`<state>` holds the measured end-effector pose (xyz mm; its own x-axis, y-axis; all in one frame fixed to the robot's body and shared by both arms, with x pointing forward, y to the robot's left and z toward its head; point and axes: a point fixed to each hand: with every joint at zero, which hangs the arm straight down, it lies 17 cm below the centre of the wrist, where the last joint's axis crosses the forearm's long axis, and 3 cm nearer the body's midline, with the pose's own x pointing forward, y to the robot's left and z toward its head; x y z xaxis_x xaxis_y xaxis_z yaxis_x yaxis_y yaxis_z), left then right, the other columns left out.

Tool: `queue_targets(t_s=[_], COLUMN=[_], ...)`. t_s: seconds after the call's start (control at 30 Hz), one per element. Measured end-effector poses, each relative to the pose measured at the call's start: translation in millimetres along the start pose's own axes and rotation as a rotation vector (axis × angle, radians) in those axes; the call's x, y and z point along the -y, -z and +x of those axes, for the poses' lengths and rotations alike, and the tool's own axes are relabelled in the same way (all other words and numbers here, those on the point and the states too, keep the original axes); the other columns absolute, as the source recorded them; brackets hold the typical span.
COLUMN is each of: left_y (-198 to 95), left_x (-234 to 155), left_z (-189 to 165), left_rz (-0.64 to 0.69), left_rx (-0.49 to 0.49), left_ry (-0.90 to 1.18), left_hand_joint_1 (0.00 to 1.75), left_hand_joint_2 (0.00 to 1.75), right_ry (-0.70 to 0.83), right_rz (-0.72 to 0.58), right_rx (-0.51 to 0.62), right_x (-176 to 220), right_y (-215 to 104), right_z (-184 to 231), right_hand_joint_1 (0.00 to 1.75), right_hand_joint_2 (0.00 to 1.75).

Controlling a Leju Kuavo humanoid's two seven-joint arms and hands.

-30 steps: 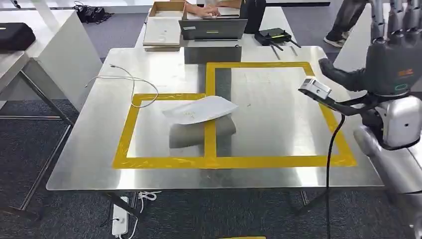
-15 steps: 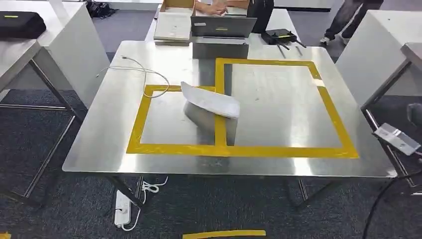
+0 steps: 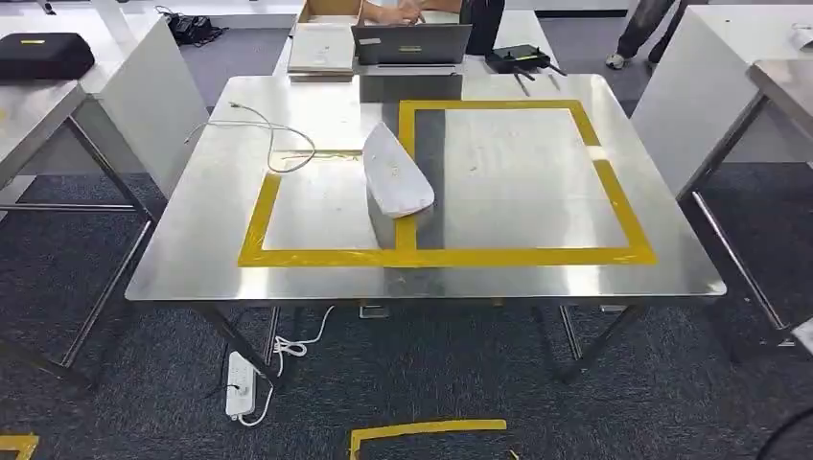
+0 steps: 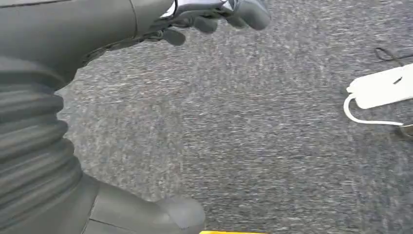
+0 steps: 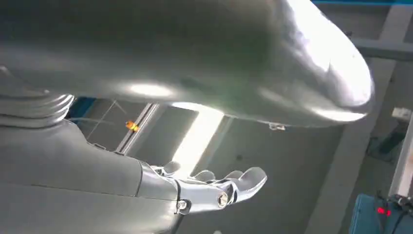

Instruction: Take the parts from the cabinet and place them on the table.

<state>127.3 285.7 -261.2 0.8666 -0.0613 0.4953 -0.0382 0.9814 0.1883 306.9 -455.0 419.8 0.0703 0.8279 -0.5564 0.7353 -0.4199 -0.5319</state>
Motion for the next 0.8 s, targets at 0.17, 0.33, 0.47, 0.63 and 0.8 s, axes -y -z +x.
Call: queue_targets(t_s=[0.17, 0.33, 0.47, 0.63, 0.8], left_y=[0, 1, 0, 0, 0], left_x=[0, -1, 1, 2, 6], left_z=[-3, 0, -2, 0, 3], left_rz=[0.001, 0.006, 0.003, -0.001, -0.008], left_rx=[-0.022, -0.02, -0.02, -0.006, -0.001], left_ry=[-0.001, 0.003, 0.003, 0.012, 0.016], left_hand_joint_1=[0.0, 0.0, 0.0, 0.0, 0.0], left_hand_joint_2=[1.75, 1.75, 1.75, 1.75, 1.75], right_ry=[0.005, 0.045, 0.064, 0.07, 0.043], right_rz=[-0.01, -0.038, -0.039, -0.034, -0.043], right_rx=[-0.003, -0.011, -0.009, -0.009, -0.003], right_x=[14, 26, 30, 30, 30], right_y=[-15, -19, -23, -25, -21], right_z=[13, 22, 27, 30, 31], right_hand_joint_1=[0.0, 0.0, 0.0, 0.0, 0.0], right_hand_joint_2=[0.0, 0.0, 0.0, 0.0, 0.0])
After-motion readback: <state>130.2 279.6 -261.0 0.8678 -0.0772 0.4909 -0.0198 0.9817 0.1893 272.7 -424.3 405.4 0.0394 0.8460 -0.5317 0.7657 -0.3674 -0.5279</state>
